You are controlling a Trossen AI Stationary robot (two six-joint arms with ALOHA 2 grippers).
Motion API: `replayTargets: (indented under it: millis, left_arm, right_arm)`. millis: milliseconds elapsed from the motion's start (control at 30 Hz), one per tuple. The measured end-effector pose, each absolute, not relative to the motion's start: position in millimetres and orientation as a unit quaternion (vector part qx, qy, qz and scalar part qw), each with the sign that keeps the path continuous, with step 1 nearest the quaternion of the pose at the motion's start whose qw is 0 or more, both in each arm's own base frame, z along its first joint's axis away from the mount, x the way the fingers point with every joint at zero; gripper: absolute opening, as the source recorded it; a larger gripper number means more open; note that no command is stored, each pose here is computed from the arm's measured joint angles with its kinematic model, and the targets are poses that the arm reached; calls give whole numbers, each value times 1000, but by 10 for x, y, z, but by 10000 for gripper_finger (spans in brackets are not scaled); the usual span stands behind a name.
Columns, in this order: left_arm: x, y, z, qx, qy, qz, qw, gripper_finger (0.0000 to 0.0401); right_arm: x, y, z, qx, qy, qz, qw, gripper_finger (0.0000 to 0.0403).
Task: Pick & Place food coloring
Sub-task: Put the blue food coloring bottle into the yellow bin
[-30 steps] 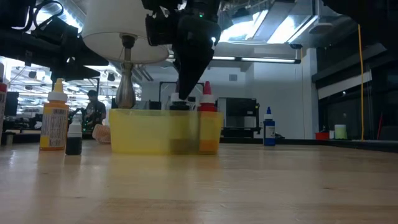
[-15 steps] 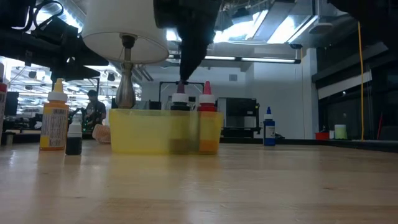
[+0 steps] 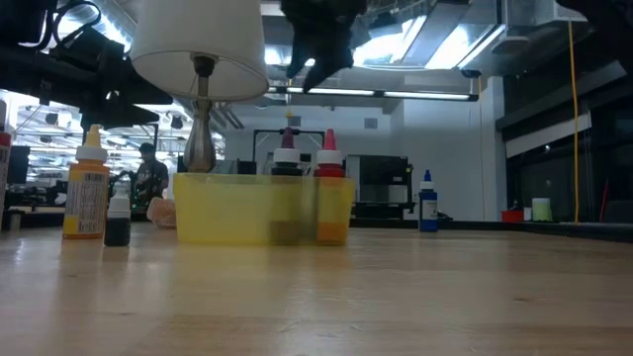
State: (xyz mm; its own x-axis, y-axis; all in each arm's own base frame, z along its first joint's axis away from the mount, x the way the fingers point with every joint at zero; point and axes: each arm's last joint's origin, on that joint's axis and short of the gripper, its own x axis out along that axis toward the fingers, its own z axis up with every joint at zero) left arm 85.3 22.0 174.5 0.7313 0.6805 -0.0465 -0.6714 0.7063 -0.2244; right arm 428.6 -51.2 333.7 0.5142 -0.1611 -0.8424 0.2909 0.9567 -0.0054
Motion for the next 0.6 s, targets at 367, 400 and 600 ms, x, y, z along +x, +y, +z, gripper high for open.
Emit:
replayTargets:
  millis: [367,400,600]
  left_arm:
    - [853,220,1746,-114,-20,366,923,313]
    - [853,220,1745,-114,-20,366,923,313]
    - [853,220,1745,-114,-20,366,923,311]
  right_arm:
    - [3739,-1193,3391,105,524,-300,790,285]
    - [3692,-1274,3386,106,530,-316,780,282]
    - [3484,-1661,3367,134,545,-358,746,270]
